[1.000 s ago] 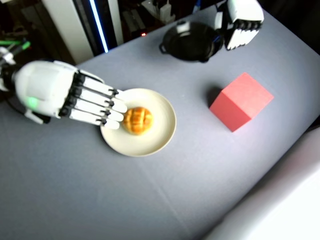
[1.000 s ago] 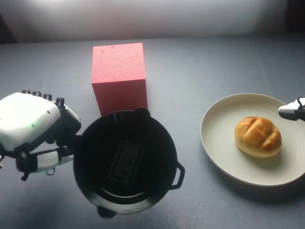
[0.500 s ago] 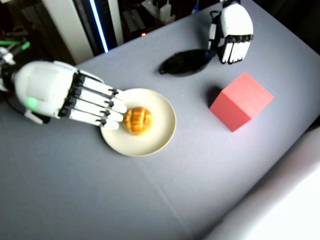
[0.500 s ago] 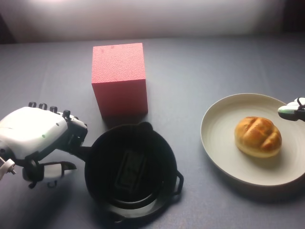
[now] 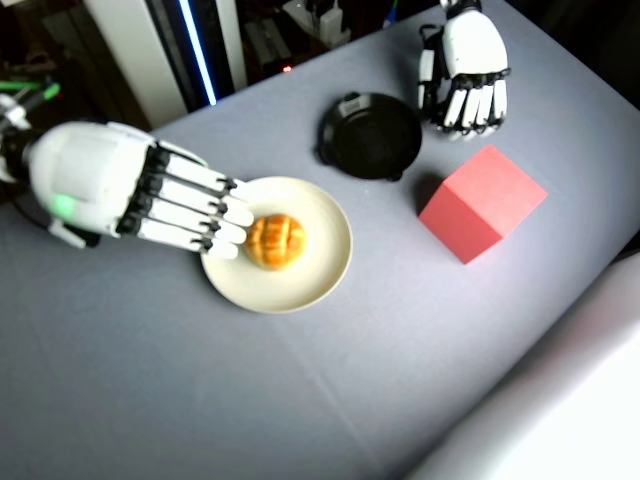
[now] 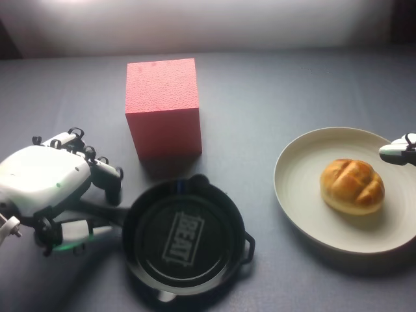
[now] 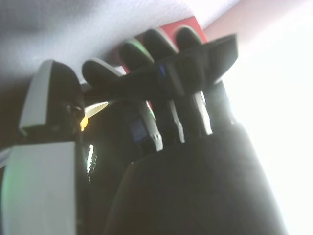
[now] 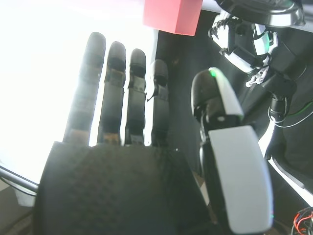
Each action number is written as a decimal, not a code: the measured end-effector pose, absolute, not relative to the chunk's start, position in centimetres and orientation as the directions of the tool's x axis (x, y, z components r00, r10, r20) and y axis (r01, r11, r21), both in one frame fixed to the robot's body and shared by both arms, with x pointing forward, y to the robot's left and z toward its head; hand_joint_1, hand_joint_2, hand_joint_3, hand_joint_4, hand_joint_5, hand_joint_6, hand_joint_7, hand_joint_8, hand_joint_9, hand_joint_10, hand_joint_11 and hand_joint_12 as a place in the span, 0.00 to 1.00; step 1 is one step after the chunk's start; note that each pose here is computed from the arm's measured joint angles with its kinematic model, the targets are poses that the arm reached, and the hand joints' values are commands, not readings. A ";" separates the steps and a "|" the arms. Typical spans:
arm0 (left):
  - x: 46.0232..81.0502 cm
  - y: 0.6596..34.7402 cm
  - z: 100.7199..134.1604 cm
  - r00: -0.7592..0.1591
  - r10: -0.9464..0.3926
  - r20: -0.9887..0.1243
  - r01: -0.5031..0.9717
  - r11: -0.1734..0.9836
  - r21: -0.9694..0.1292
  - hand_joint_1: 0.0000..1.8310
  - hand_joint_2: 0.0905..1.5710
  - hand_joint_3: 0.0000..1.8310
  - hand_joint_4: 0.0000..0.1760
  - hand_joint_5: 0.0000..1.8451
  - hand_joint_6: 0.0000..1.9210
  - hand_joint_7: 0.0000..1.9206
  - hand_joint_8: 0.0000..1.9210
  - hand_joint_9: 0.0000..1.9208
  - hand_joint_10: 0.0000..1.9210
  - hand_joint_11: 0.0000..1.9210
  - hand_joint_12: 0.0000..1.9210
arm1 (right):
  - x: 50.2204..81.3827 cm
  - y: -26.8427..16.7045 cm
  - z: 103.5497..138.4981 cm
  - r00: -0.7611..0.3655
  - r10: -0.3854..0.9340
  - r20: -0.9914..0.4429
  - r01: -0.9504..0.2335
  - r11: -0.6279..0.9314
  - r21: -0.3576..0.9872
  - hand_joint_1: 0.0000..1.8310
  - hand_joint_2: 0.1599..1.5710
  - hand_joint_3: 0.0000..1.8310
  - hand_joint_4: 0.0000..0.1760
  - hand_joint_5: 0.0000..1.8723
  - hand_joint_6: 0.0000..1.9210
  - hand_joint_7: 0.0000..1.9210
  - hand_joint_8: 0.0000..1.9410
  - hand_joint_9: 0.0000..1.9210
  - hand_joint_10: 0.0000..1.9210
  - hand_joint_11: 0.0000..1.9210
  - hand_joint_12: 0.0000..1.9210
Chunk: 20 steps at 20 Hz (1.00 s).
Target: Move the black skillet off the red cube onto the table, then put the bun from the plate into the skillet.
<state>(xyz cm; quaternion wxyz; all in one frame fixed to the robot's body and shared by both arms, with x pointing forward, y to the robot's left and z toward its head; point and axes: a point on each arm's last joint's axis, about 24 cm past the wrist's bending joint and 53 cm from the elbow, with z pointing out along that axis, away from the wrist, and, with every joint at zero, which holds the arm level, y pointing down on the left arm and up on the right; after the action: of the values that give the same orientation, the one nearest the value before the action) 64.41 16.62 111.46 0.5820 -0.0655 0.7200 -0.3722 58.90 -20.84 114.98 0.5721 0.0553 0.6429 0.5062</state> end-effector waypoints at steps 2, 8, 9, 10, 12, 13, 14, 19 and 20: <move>63.5 16.4 111.9 -0.312 -0.521 -0.794 0.359 0.709 -0.607 0.47 0.65 0.00 0.00 0.43 0.01 0.35 0.00 0.24 0.00 0.00 0.44 | 58.9 -20.9 115.0 -0.339 0.650 -0.680 -0.509 0.482 0.713 0.40 0.81 0.00 0.21 0.27 0.00 0.26 0.00 0.27 0.00 0.25 0.11; 61.3 16.5 116.9 -0.206 -0.542 -0.815 0.471 0.676 -0.568 0.36 0.65 0.00 0.36 0.21 0.00 0.17 0.00 0.11 0.00 0.00 0.17 | 59.9 -20.7 116.2 -0.310 0.647 -0.696 -0.539 0.483 0.690 0.41 0.76 0.00 0.21 0.24 0.00 0.23 0.00 0.22 0.00 0.22 0.10; 60.8 16.2 117.4 -0.201 -0.541 -0.817 0.489 0.667 -0.562 0.35 0.65 0.00 0.49 0.18 0.00 0.14 0.00 0.09 0.00 0.00 0.11 | 60.3 -20.4 116.4 -0.311 0.637 -0.706 -0.546 0.488 0.681 0.45 0.74 0.00 0.11 0.24 0.00 0.23 0.00 0.21 0.00 0.22 0.10; 60.2 15.8 117.8 -0.198 -0.540 -0.818 0.508 0.657 -0.557 0.35 0.64 0.00 0.52 0.16 0.00 0.13 0.00 0.07 0.00 0.00 0.10 | 60.9 -20.0 116.5 -0.314 0.619 -0.719 -0.555 0.495 0.669 0.47 0.71 0.00 0.16 0.22 0.00 0.22 0.00 0.22 0.01 0.18 0.22; 59.2 15.6 118.7 -0.182 -0.540 -0.822 0.540 0.644 -0.542 0.36 0.61 0.00 0.49 0.16 0.00 0.13 0.00 0.06 0.00 0.00 0.10 | 62.1 -18.8 116.3 -0.329 0.582 -0.743 -0.564 0.510 0.649 0.47 0.67 0.00 0.19 0.21 0.00 0.22 0.00 0.22 0.00 0.08 0.42; 59.1 15.6 119.1 -0.171 -0.545 -0.821 0.547 0.640 -0.539 0.36 0.60 0.00 0.43 0.15 0.00 0.12 0.00 0.07 0.00 0.00 0.12 | 62.4 -18.3 115.8 -0.341 0.566 -0.751 -0.563 0.517 0.645 0.47 0.64 0.00 0.19 0.21 0.00 0.23 0.00 0.24 0.01 0.09 0.44; 59.0 15.9 119.4 -0.158 -0.552 -0.819 0.550 0.640 -0.537 0.37 0.60 0.00 0.38 0.14 0.00 0.12 0.00 0.07 0.00 0.00 0.14 | 62.6 -17.7 115.1 -0.360 0.537 -0.763 -0.560 0.529 0.637 0.47 0.63 0.00 0.17 0.21 0.00 0.24 0.01 0.26 0.01 0.10 0.45; 59.0 16.2 120.0 -0.140 -0.564 -0.814 0.555 0.636 -0.536 0.40 0.60 0.00 0.38 0.13 0.00 0.12 0.00 0.07 0.00 0.00 0.10 | 65.1 -16.9 112.0 -0.410 0.442 -0.798 -0.511 0.613 0.602 0.57 0.60 0.00 0.29 0.20 0.00 0.25 0.00 0.28 0.01 0.06 0.64; 59.0 16.1 120.0 -0.143 -0.567 -0.811 0.556 0.632 -0.540 0.40 0.60 0.00 0.38 0.12 0.00 0.12 0.00 0.07 0.00 0.00 0.07 | 65.5 -16.6 111.8 -0.412 0.437 -0.799 -0.509 0.617 0.600 0.57 0.61 0.00 0.29 0.20 0.00 0.24 0.00 0.27 0.00 0.04 0.63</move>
<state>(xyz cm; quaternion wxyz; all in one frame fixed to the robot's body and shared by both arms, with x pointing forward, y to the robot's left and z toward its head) 59.01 16.15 120.04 0.6545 -0.0045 0.6228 -0.4287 65.47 -16.62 111.80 0.5415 -0.0250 0.7179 0.4368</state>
